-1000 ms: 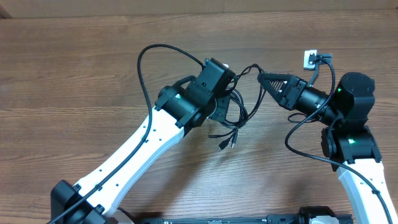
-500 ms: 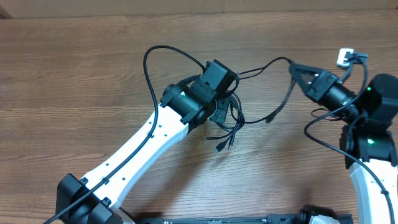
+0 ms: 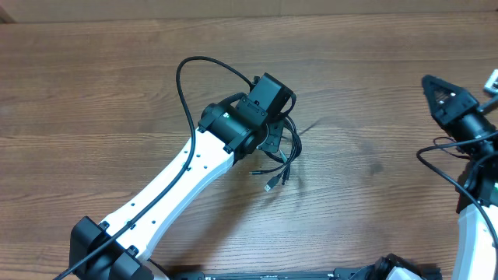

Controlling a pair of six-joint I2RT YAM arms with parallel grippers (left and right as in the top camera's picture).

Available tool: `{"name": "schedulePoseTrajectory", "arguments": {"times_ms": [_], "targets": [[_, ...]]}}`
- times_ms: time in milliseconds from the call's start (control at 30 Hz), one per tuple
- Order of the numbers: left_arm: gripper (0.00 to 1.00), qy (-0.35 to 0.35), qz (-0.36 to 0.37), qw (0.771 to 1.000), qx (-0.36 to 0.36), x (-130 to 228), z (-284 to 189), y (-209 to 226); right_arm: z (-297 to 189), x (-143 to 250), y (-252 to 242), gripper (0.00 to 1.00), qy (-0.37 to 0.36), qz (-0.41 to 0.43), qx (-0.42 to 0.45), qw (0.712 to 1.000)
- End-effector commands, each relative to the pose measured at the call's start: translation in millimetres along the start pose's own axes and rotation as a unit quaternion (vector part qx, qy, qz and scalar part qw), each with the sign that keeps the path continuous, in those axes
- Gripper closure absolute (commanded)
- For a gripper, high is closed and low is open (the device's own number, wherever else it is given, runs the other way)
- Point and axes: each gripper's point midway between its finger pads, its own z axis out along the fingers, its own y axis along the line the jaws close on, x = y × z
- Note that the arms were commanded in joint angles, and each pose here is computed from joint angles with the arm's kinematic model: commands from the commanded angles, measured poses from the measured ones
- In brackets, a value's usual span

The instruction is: Untangle cables

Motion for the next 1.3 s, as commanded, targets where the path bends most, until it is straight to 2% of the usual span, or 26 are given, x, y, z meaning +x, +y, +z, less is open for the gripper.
{"name": "schedulePoseTrajectory", "arguments": {"times_ms": [0, 100, 200, 500, 700, 733, 967, 1100, 1267], "targets": [[0.96, 0.001, 0.006, 1.0, -0.01, -1, 4, 5, -11, -13, 1, 0.89, -0.022, -0.024, 0.008, 0.999], [0.96, 0.001, 0.005, 1.0, -0.01, -1, 4, 5, -12, -9, -5, 0.88, -0.015, -0.009, 0.018, 1.0], [0.96, -0.001, 0.005, 1.0, -0.007, -2, 4, 4, -12, 2, -13, 0.8, 0.003, 0.002, 0.031, 1.0], [0.96, -0.005, 0.002, 1.0, 0.024, -6, 4, -8, -16, 40, -35, 0.79, 0.068, 0.035, 0.071, 0.995], [0.96, -0.014, 0.003, 0.995, 0.098, -14, 0, -36, -16, 77, -30, 0.75, 0.137, 0.007, 0.056, 0.989], [0.96, -0.015, 0.003, 0.993, 0.118, -16, -2, -43, -15, 86, -27, 0.72, 0.155, -0.002, 0.049, 0.987], [0.96, -0.014, 0.014, 0.975, 0.22, -19, -14, -79, -5, 134, -1, 0.71, 0.238, -0.064, 0.0, 0.969], [0.96, -0.012, 0.023, 0.962, 0.272, -20, -24, -96, 0, 151, 13, 0.64, 0.265, -0.095, -0.027, 0.959], [0.96, -0.002, 0.023, 0.95, 0.311, -20, -31, -102, 2, 165, 23, 0.61, 0.284, -0.126, -0.048, 0.949]]}}
